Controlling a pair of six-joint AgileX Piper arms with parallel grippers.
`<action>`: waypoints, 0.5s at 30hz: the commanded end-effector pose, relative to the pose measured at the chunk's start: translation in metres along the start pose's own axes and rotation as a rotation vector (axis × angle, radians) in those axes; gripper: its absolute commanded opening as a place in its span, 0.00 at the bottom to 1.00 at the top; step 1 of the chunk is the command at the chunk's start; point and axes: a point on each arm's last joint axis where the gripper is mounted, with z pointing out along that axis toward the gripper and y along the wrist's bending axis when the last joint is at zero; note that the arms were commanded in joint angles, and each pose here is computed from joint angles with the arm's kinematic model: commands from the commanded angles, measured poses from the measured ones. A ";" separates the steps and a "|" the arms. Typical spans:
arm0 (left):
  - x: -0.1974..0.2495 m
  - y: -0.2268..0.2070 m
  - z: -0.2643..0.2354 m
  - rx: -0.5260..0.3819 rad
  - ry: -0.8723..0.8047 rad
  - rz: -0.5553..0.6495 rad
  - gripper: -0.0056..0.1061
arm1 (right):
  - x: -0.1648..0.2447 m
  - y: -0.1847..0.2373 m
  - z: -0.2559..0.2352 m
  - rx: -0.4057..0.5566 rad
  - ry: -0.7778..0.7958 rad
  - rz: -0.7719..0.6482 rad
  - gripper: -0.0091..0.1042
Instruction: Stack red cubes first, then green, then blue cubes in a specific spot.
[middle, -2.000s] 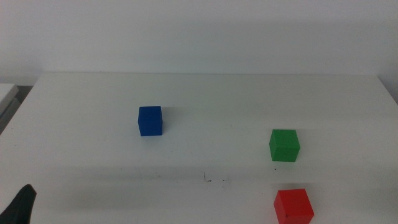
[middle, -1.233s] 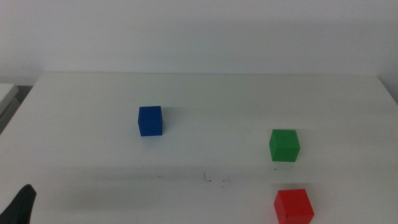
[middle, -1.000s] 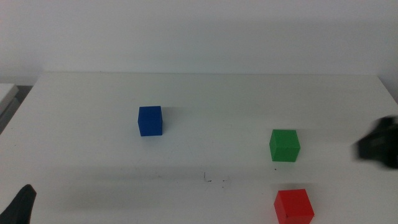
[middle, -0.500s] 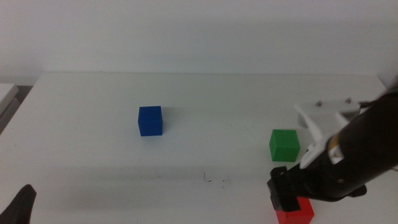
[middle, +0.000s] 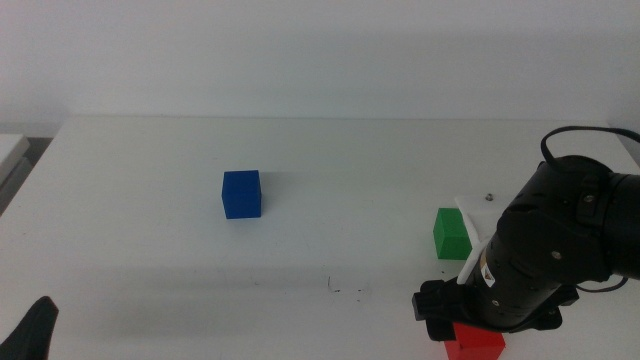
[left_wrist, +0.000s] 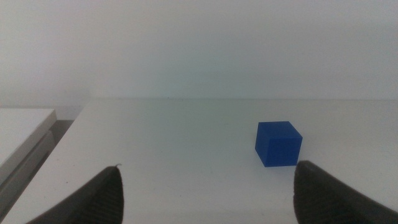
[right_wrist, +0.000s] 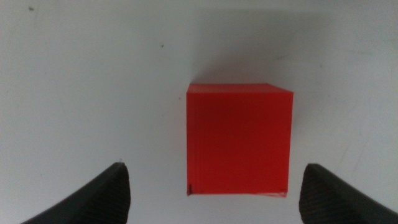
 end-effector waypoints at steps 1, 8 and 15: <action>-0.002 0.000 0.000 -0.002 -0.021 -0.001 0.89 | -0.001 -0.001 0.003 0.009 -0.018 0.012 0.82; -0.002 0.000 0.000 -0.002 -0.021 -0.001 0.89 | -0.003 -0.009 0.019 0.020 -0.004 0.038 0.80; -0.002 0.000 0.000 -0.002 -0.021 -0.001 0.89 | -0.006 -0.004 0.040 0.030 0.014 0.022 0.75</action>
